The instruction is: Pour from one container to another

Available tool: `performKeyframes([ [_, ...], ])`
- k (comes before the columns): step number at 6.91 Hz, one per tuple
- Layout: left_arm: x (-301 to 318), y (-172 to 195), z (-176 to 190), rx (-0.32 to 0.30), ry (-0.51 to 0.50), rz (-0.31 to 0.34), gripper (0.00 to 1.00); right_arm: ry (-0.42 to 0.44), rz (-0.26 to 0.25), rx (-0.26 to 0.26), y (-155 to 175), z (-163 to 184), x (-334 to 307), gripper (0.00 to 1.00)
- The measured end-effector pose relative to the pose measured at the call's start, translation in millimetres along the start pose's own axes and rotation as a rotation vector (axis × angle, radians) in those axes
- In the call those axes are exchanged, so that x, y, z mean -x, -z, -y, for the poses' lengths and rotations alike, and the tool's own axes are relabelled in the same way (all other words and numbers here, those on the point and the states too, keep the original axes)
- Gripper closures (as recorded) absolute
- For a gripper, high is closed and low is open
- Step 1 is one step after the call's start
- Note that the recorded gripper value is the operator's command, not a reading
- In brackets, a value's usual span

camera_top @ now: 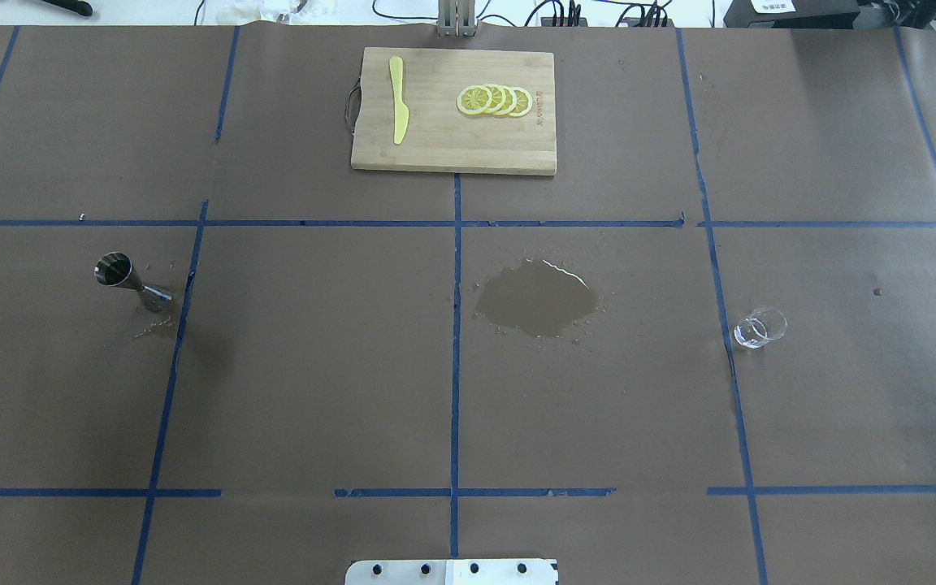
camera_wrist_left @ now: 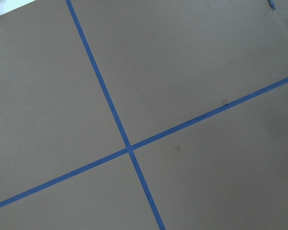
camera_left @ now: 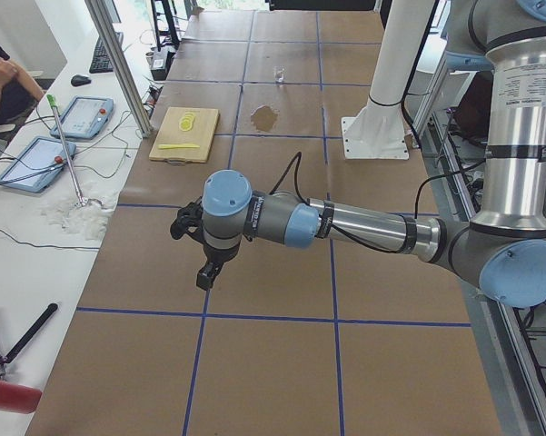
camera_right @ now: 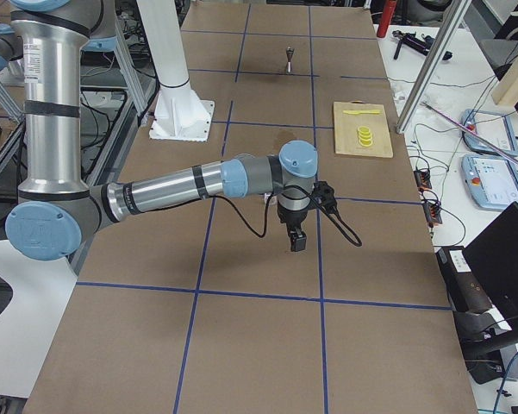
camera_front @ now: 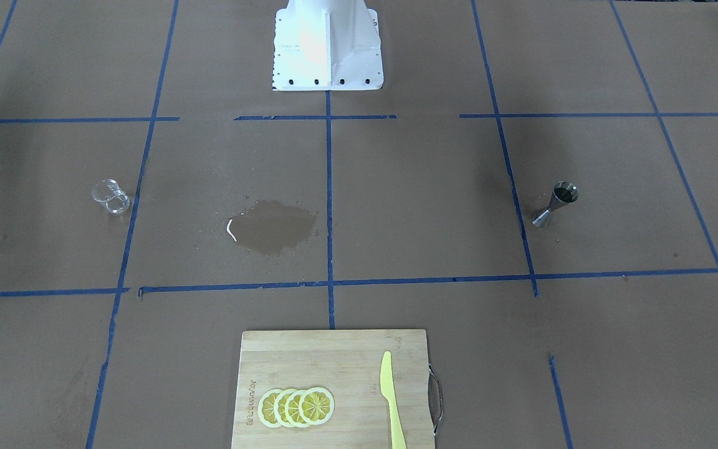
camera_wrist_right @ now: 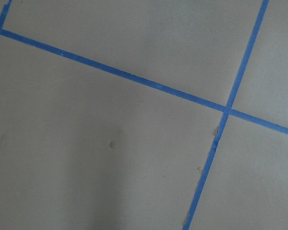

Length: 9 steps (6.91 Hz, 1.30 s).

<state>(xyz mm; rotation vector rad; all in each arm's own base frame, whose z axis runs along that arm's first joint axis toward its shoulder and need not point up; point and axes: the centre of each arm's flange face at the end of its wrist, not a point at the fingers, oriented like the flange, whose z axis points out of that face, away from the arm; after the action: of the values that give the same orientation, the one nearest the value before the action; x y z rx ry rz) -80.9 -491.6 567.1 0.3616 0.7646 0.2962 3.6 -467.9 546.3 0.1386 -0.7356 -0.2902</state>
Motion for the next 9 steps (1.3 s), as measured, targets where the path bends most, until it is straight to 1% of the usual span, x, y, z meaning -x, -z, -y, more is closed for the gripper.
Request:
performKeyframes([
  [2,17,-17,-10,0.018,0.017,-0.005,0.0,-0.059,0.01,0.008,-5,-13,-23,0.0],
  [3,25,-26,-14,0.038,0.034,-0.006,0.0,-0.104,0.054,0.005,-7,-24,-36,0.0],
  [4,31,-34,-20,0.057,0.051,-0.003,0.0,-0.162,0.125,-0.004,-9,-37,-53,0.0],
  [5,37,-40,-27,0.078,0.066,0.013,0.0,-0.205,0.169,-0.012,-12,-46,-68,0.0],
  [6,43,-46,-33,0.102,0.081,0.038,0.0,-0.229,0.177,-0.015,-13,-51,-77,0.0],
  [8,48,-50,-37,0.133,0.144,0.05,0.0,-0.288,0.127,-0.001,-15,-60,-90,0.0],
  [9,47,-49,-35,0.134,0.179,0.051,0.0,-0.315,0.111,0.002,-15,-60,-92,0.0],
])
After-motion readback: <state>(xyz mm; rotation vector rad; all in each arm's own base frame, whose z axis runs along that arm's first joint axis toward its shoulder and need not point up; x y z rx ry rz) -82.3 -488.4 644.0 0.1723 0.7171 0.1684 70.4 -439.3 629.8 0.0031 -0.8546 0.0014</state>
